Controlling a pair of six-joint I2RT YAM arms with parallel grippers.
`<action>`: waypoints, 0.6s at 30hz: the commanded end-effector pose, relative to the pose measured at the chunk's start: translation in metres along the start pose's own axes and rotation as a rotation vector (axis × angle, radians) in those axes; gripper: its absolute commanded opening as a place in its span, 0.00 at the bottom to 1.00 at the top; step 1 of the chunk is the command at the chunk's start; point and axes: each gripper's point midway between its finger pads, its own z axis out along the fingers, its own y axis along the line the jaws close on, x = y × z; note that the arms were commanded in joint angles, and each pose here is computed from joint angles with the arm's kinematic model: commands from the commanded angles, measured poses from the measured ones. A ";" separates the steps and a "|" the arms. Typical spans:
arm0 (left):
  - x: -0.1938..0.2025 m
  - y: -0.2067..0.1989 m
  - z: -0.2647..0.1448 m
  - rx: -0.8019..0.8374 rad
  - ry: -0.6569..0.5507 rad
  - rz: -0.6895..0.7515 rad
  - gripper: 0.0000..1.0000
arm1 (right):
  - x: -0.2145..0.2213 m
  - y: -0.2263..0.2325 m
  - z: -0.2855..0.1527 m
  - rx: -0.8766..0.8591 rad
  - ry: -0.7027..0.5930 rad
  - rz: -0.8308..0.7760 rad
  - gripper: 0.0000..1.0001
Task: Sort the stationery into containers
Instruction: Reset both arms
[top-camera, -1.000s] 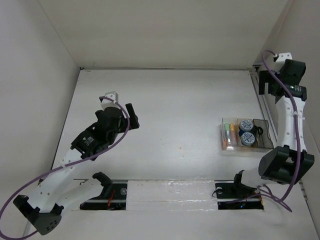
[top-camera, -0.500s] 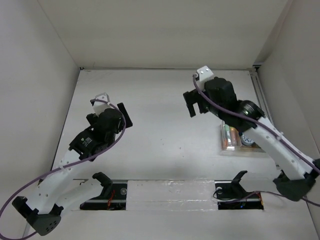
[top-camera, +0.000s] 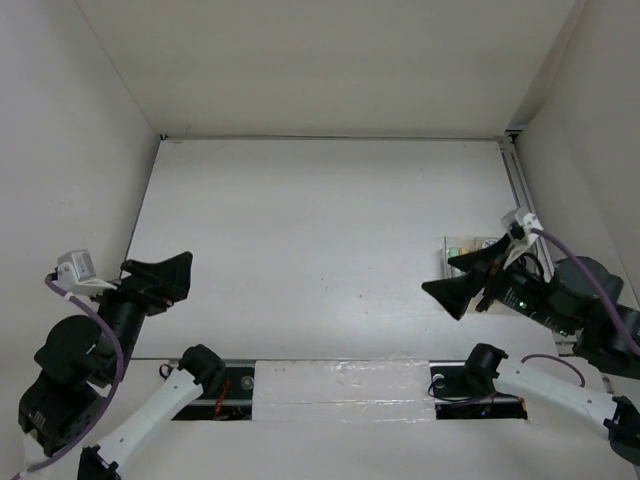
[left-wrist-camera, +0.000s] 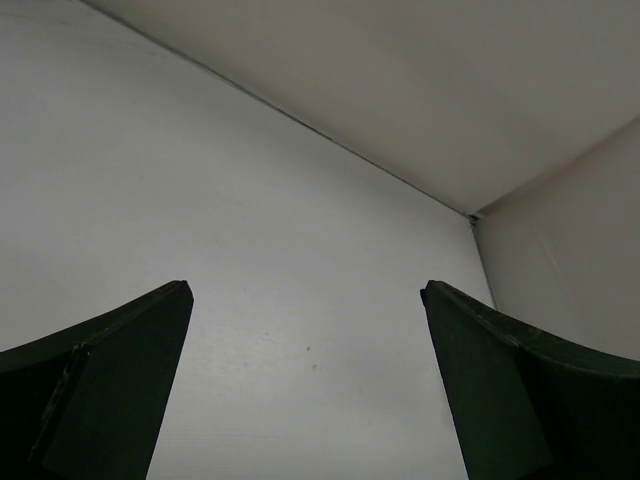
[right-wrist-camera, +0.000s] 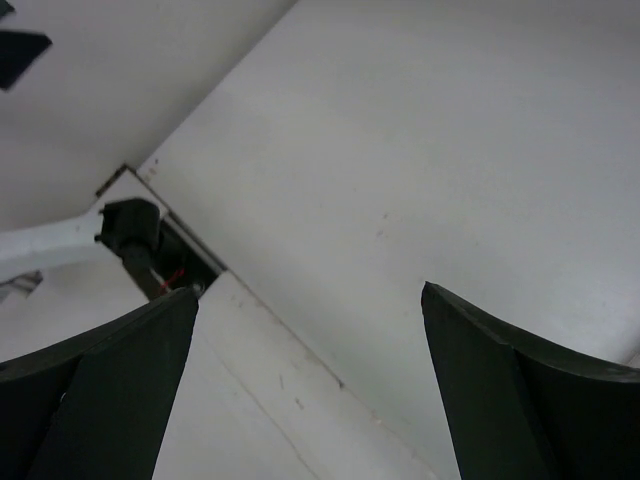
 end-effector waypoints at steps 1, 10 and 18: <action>0.027 -0.003 -0.009 0.066 0.110 0.039 1.00 | 0.048 0.012 -0.004 -0.101 0.168 0.031 1.00; 0.032 0.005 -0.027 0.104 0.111 0.005 1.00 | 0.048 0.016 -0.026 -0.166 0.117 0.024 1.00; 0.028 -0.003 -0.020 0.100 0.118 0.019 1.00 | 0.050 0.012 -0.019 -0.158 0.095 -0.007 1.00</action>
